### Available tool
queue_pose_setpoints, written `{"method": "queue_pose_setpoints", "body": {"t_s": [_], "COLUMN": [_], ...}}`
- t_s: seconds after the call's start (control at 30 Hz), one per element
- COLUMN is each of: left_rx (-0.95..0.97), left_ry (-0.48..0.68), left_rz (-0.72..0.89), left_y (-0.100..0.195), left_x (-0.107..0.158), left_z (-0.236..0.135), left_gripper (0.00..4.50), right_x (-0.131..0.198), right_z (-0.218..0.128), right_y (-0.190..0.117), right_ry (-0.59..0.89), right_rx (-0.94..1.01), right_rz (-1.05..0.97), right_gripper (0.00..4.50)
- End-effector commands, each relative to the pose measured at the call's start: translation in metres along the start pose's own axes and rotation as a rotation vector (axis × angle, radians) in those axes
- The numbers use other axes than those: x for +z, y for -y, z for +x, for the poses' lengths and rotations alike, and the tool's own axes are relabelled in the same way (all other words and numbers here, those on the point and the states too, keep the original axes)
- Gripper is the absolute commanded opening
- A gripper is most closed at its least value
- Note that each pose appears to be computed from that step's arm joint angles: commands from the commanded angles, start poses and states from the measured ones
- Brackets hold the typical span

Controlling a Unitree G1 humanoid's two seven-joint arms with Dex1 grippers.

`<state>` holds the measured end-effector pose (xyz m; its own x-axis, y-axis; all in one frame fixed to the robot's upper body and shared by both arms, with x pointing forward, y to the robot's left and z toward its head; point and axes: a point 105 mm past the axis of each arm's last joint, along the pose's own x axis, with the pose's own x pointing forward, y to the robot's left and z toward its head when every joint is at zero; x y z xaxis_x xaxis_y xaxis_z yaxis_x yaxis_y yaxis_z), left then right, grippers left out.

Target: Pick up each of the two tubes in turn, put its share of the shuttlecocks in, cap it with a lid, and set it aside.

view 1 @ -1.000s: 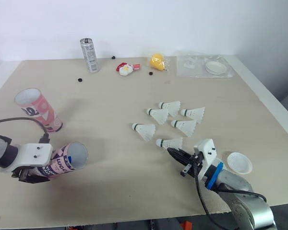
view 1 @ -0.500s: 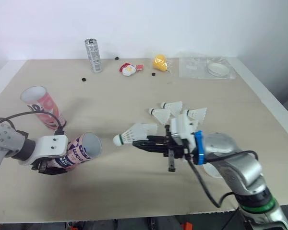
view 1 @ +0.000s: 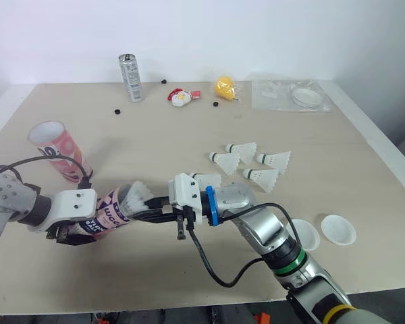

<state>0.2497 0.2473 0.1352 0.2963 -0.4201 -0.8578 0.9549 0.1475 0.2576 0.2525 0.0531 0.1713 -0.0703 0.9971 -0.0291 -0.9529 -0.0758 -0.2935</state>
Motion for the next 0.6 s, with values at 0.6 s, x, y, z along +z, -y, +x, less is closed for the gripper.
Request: {"method": "queue_pose_setpoints", "body": {"t_s": [0.6], "left_rx": [-0.02], "left_ry": [0.016], "left_rz": [0.003], "left_y": [0.005], "left_x": [0.002], "left_z": [0.004], "left_gripper": [3.02], "right_x": [-0.046], "right_z": [-0.136], "right_y": [-0.008], "right_ry": [-0.138], "right_rx": [-0.761], "right_rz": [0.169], "right_gripper": [4.47]}}
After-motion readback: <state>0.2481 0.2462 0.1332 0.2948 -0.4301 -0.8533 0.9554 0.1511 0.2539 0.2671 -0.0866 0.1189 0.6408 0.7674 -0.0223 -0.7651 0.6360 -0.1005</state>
